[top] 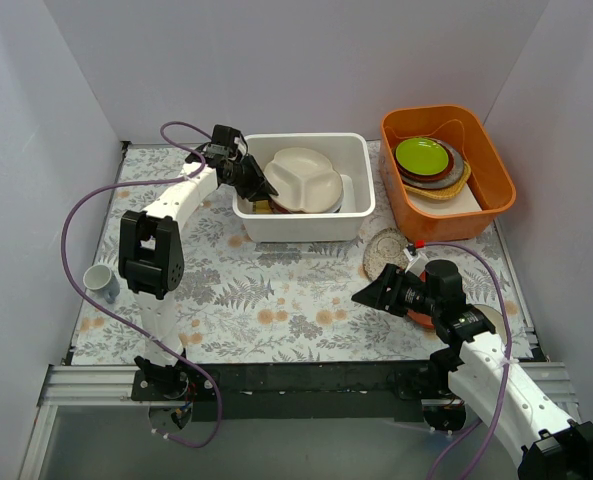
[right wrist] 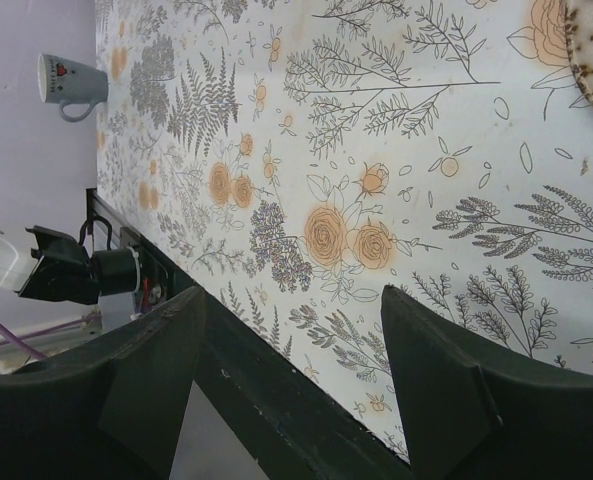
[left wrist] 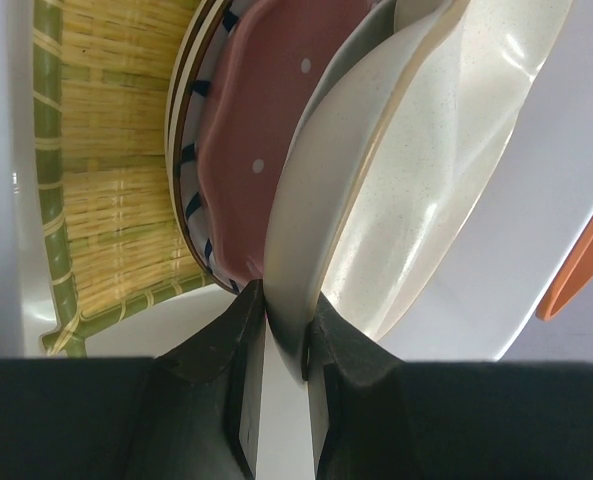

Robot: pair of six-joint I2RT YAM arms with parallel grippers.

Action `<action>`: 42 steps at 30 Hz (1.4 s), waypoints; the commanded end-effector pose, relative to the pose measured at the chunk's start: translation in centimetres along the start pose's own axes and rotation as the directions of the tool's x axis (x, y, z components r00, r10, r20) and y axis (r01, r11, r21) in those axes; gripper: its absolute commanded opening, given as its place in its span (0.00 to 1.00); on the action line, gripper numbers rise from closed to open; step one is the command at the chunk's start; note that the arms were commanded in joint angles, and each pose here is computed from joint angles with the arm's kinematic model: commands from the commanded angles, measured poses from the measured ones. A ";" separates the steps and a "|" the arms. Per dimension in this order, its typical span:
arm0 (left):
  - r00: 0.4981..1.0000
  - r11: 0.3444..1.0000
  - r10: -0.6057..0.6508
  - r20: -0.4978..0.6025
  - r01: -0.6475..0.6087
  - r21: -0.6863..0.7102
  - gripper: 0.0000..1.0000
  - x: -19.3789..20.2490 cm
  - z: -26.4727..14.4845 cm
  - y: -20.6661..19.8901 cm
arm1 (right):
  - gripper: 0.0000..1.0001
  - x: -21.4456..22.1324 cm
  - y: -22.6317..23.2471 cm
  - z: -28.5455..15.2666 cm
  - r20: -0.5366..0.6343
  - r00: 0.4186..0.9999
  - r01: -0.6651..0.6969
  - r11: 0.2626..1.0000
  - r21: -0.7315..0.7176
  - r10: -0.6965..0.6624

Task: Place the plates into the plastic bin on the countertop
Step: Place the plate in the plastic bin.

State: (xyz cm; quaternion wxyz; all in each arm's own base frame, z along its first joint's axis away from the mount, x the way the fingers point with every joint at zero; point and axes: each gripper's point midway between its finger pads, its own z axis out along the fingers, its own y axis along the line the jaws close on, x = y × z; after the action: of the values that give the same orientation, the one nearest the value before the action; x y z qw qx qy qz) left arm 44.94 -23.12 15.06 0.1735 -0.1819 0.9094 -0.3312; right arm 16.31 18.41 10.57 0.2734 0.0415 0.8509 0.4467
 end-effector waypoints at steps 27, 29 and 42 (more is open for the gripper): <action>0.979 0.998 0.060 0.193 -0.052 -0.046 0.66 -3.5 -5.7 -2.7 | 0.79 -0.3 0.5 -0.5 0.026 0.999 0.033 0.999 -0.012 -0.032; 0.975 0.997 0.070 0.210 -0.065 -0.030 0.67 -3.6 -6.5 -3.3 | 0.79 -0.3 0.5 -0.5 0.026 0.999 0.031 0.999 -0.012 -0.031; 0.960 0.988 0.114 0.257 -0.136 0.071 0.01 -4.0 -8.3 -6.4 | 0.79 -0.1 0.4 -0.6 0.029 0.999 0.028 1.000 -0.013 -0.028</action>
State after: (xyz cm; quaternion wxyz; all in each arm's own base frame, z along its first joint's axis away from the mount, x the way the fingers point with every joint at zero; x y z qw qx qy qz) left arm 46.22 -21.18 22.88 0.2815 -0.1797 0.8896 -0.3116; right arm 16.00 18.20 11.27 0.2891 0.0346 0.8443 0.4498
